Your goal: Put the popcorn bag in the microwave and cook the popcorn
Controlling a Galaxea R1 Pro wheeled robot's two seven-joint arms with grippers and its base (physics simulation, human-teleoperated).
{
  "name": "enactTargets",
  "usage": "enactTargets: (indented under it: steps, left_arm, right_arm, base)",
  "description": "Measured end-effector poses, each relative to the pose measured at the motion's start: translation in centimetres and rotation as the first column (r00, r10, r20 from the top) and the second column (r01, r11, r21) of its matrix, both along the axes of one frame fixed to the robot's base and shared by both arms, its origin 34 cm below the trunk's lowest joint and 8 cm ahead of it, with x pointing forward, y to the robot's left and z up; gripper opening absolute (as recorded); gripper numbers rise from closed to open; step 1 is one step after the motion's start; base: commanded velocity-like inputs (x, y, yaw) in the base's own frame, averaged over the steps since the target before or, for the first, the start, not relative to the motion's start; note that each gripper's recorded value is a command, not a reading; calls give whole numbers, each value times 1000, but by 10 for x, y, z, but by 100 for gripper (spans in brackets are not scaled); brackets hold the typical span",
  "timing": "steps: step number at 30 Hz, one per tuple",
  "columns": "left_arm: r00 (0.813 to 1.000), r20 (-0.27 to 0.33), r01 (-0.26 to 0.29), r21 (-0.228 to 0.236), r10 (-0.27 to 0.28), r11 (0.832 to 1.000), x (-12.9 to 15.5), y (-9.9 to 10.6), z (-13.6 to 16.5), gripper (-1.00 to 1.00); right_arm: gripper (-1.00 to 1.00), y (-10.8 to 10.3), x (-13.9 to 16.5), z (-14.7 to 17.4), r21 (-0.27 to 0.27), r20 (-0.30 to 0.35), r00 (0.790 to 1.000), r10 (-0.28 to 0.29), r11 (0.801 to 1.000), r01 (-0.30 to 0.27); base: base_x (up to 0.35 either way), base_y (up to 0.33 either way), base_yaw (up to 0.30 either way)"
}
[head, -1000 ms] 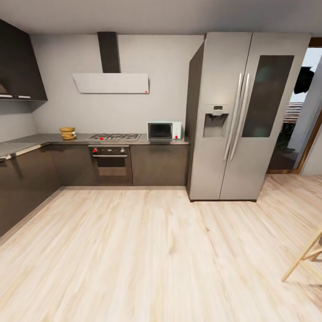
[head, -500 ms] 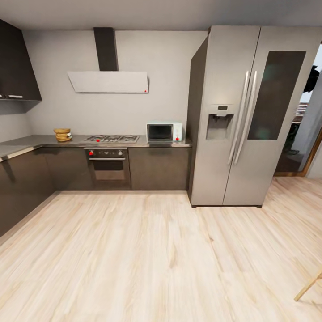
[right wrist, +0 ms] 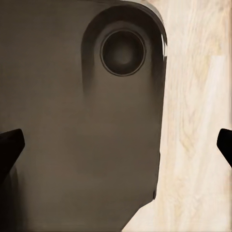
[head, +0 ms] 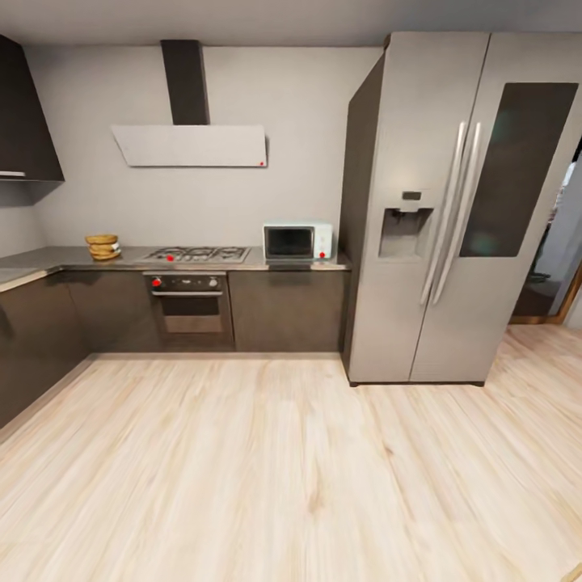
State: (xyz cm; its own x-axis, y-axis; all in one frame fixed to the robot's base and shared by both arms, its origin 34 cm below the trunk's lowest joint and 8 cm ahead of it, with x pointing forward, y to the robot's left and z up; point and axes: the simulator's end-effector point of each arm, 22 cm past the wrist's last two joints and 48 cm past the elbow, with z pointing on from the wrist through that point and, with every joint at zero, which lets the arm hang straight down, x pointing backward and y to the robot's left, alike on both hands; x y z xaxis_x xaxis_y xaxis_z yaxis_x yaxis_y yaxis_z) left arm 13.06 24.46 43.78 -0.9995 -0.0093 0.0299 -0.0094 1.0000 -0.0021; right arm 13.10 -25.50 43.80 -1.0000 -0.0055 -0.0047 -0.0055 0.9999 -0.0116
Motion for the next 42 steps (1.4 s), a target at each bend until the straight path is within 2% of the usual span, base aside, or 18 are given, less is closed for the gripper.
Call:
enactTargets:
  steps: [14, 15, 16, 17, 20, 42]
  left_arm:
    - [1000, 9, -8, 3, 8, 1000, 2, 1, 0, 100]
    - [999, 20, -28, 4, 28, 1000, 5, 2, 0, 100]
    - [996, 38, -85, 6, 84, 996, 8, 3, 0, 100]
    - [993, 42, -108, 7, 108, 994, 9, 4, 0, 100]
    - [988, 47, -147, 8, 147, 989, 10, 5, 0, 100]
    - [987, 45, -156, 7, 155, 988, 10, 4, 0, 100]
  right_arm:
    - [100, 0, 0, 0, 0, 0, 1000, 2, 1000, -2]
    - [100, 0, 0, 0, 1, 0, 1000, 3, 1000, -3]
    - [100, 0, 0, 0, 0, 0, 1000, 3, 1000, -3]
    - [100, 0, 0, 0, 0, 0, 1000, 3, 1000, -3]
    - [100, -1, 0, 0, -1, 0, 1000, 3, 1000, -3]
    - [100, -1, 1, 0, -1, 3, 1000, 3, 1000, -3]
  base:
    - [335, 0, 0]
    - [334, 0, 0]
    - [334, 0, 0]
    - [335, 0, 0]
    - [335, 0, 0]
    - [335, 0, 0]
